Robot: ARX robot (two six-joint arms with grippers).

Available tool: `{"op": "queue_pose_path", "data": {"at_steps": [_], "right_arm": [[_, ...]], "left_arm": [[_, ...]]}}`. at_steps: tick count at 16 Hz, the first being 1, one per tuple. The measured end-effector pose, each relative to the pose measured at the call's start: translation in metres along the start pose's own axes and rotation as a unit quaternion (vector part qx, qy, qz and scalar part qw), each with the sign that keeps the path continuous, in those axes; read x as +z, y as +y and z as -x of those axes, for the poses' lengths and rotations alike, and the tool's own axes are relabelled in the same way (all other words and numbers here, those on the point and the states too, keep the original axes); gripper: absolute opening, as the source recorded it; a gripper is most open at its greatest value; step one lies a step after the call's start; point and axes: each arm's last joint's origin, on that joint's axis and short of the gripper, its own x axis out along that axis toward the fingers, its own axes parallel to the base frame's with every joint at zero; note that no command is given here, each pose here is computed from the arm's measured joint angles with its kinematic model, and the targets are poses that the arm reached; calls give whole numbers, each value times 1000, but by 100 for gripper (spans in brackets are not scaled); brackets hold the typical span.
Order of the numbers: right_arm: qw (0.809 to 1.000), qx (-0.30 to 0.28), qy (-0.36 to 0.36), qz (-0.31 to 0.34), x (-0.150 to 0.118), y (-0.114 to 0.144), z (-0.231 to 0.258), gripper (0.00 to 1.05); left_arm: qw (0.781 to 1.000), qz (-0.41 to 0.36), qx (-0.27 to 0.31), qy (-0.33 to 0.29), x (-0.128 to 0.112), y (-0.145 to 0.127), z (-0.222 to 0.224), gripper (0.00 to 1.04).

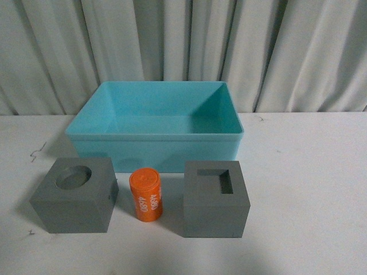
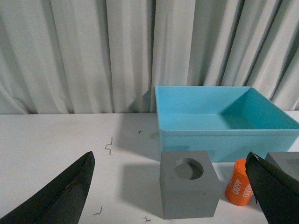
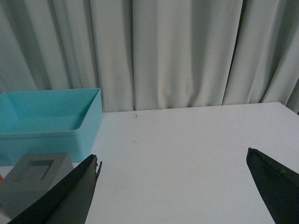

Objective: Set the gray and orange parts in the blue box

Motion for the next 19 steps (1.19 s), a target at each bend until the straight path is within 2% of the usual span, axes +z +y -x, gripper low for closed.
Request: {"op": "queue_pose_path", "data": {"at_steps": [19], "right_arm": [[1000, 0, 0, 0, 0, 0, 0, 98]], "left_arm": [[1000, 0, 0, 0, 0, 0, 0, 98]]}}
